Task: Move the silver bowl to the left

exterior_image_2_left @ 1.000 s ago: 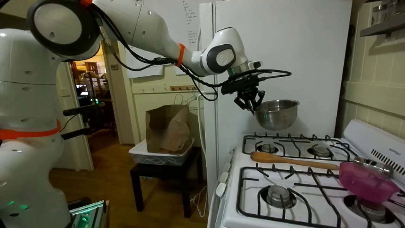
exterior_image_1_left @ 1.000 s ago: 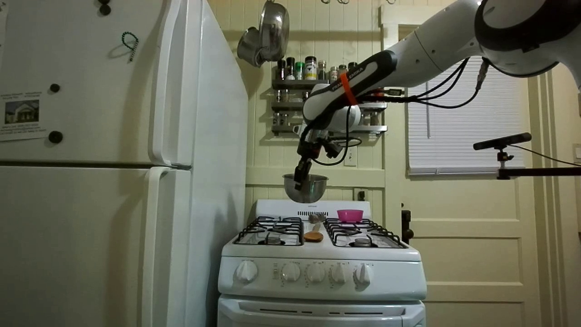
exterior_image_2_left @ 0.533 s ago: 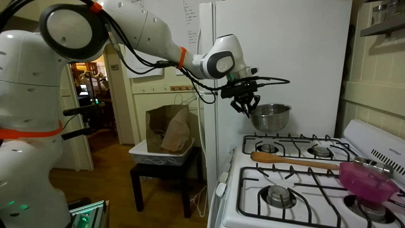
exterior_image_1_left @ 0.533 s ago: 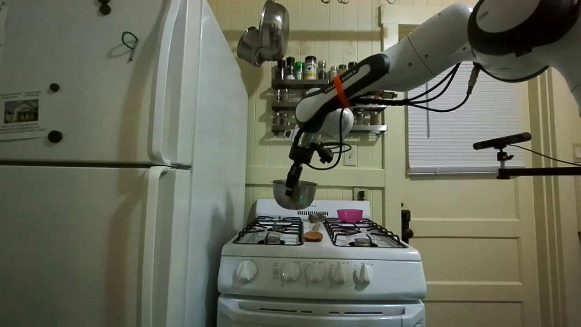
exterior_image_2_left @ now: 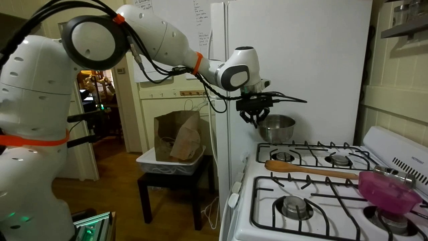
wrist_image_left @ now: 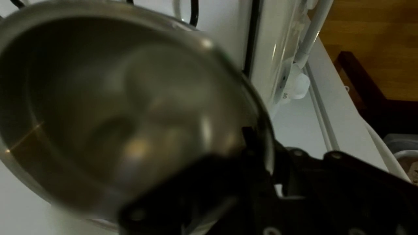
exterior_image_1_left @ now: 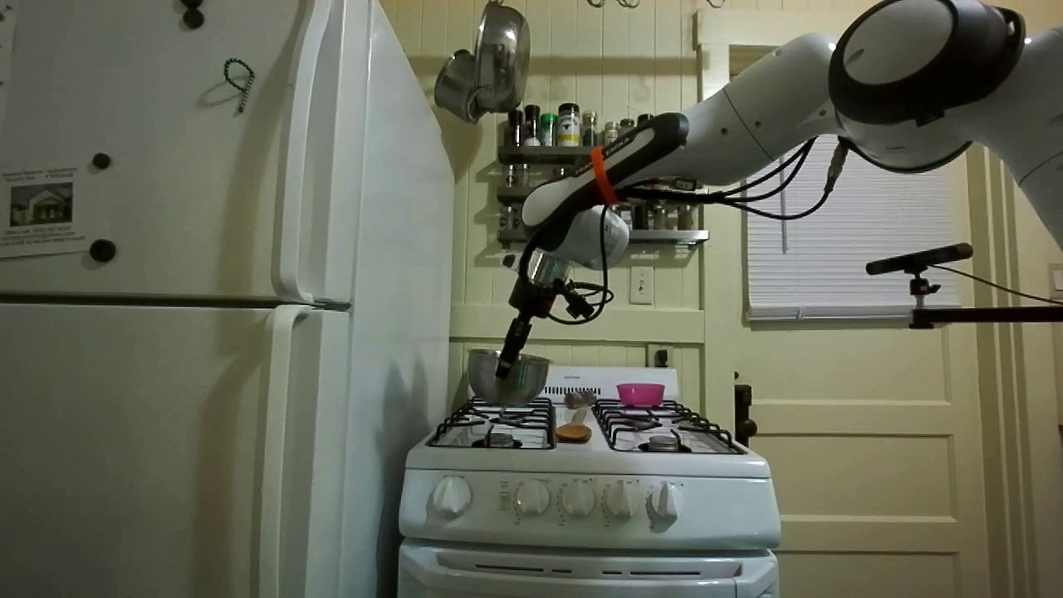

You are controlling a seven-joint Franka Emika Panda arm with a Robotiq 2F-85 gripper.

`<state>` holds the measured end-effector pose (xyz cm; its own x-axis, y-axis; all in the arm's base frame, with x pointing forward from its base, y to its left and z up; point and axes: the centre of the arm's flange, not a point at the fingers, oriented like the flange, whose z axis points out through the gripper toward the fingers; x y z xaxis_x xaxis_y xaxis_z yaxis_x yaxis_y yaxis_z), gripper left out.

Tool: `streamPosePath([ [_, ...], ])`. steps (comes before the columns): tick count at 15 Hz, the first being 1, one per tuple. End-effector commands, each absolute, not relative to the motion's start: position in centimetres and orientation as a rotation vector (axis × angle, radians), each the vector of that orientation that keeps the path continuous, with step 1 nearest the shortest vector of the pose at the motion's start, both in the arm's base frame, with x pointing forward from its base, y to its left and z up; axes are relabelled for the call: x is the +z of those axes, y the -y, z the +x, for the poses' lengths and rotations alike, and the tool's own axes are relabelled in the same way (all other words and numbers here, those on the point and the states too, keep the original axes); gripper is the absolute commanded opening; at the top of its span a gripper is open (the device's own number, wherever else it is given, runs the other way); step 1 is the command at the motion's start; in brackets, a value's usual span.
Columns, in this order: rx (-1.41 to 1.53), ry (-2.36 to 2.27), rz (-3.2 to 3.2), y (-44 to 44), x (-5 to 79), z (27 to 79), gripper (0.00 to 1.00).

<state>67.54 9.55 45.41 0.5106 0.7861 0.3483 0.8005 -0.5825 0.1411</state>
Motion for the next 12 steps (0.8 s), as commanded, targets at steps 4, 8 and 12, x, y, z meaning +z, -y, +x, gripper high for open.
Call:
streamPosePath([
  [4, -0.509, 1.485, -2.629, -8.6, 45.3, 68.3, 0.02],
  [8, -0.516, 1.573, -2.622, -8.5, 44.9, 68.9, 0.02],
  [12, -0.503, 1.629, -2.603, -8.6, 43.8, 69.6, 0.02],
])
